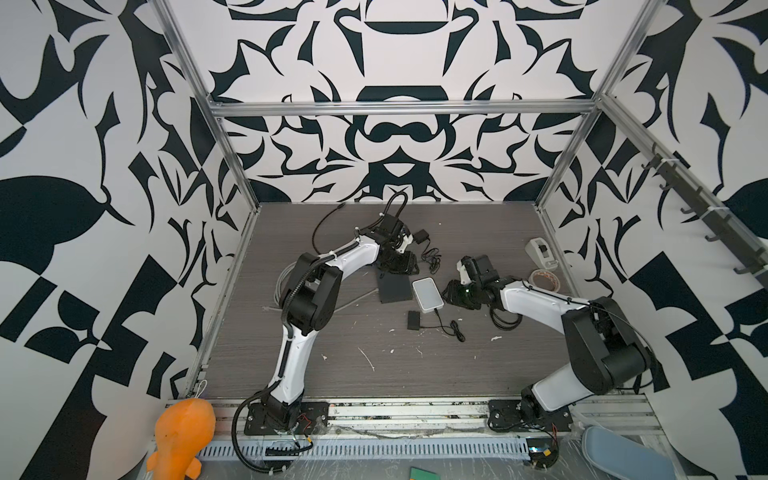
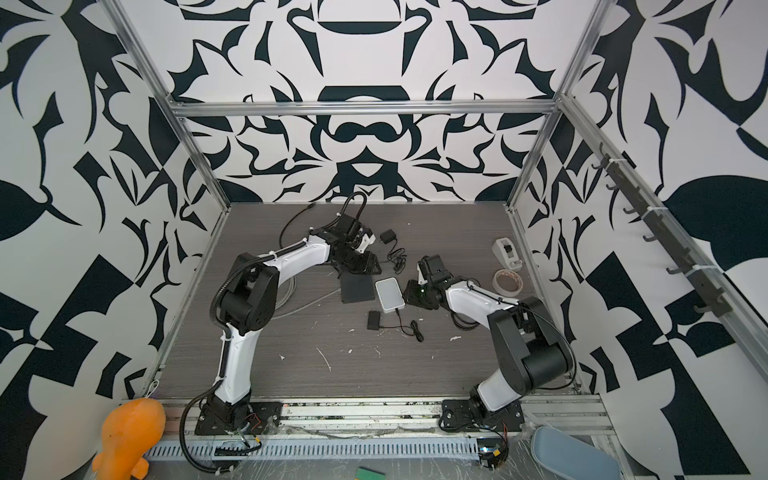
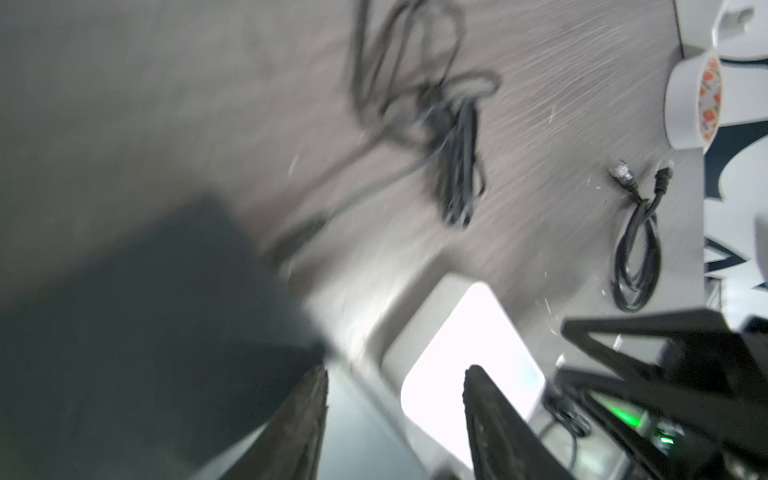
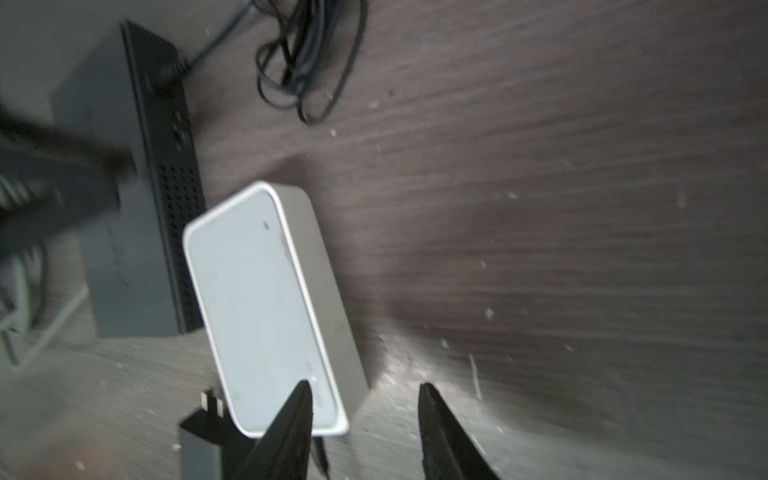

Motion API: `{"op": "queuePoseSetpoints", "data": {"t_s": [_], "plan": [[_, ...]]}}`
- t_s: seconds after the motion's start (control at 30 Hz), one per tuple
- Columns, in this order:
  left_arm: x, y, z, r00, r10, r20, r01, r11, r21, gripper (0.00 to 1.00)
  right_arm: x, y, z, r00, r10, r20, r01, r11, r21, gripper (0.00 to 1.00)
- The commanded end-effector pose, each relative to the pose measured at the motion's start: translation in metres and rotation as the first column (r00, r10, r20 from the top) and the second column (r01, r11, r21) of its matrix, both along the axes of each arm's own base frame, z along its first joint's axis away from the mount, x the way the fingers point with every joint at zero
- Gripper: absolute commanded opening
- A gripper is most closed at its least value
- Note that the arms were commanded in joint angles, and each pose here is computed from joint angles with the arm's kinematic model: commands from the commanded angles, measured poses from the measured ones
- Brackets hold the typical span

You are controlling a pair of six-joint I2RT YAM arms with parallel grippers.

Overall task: Insert the plug into the switch port
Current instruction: 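Open the right gripper and move it to the coiled black ethernet cable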

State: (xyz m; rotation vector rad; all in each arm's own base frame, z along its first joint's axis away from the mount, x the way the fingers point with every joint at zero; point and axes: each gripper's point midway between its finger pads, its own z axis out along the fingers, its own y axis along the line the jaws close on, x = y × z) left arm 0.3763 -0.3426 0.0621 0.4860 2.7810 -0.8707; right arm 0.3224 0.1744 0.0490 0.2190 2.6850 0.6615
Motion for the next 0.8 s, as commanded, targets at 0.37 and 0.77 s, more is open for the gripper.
{"op": "queuePoseSetpoints", "data": {"t_s": [0.37,0.77], "plan": [[-0.074,-0.022,-0.026,0.960,0.020,-0.278,-0.032,0.999,-0.038,0.56,0.016,-0.008,-0.003,0.994,-0.081,-0.079,0.086,0.995,0.053,0.45],[-0.092,-0.058,-0.043,0.957,-0.067,-0.281,0.071,0.997,0.002,0.58,0.011,-0.098,0.021,0.958,-0.269,-0.097,0.255,0.957,-0.137,0.47]]}}
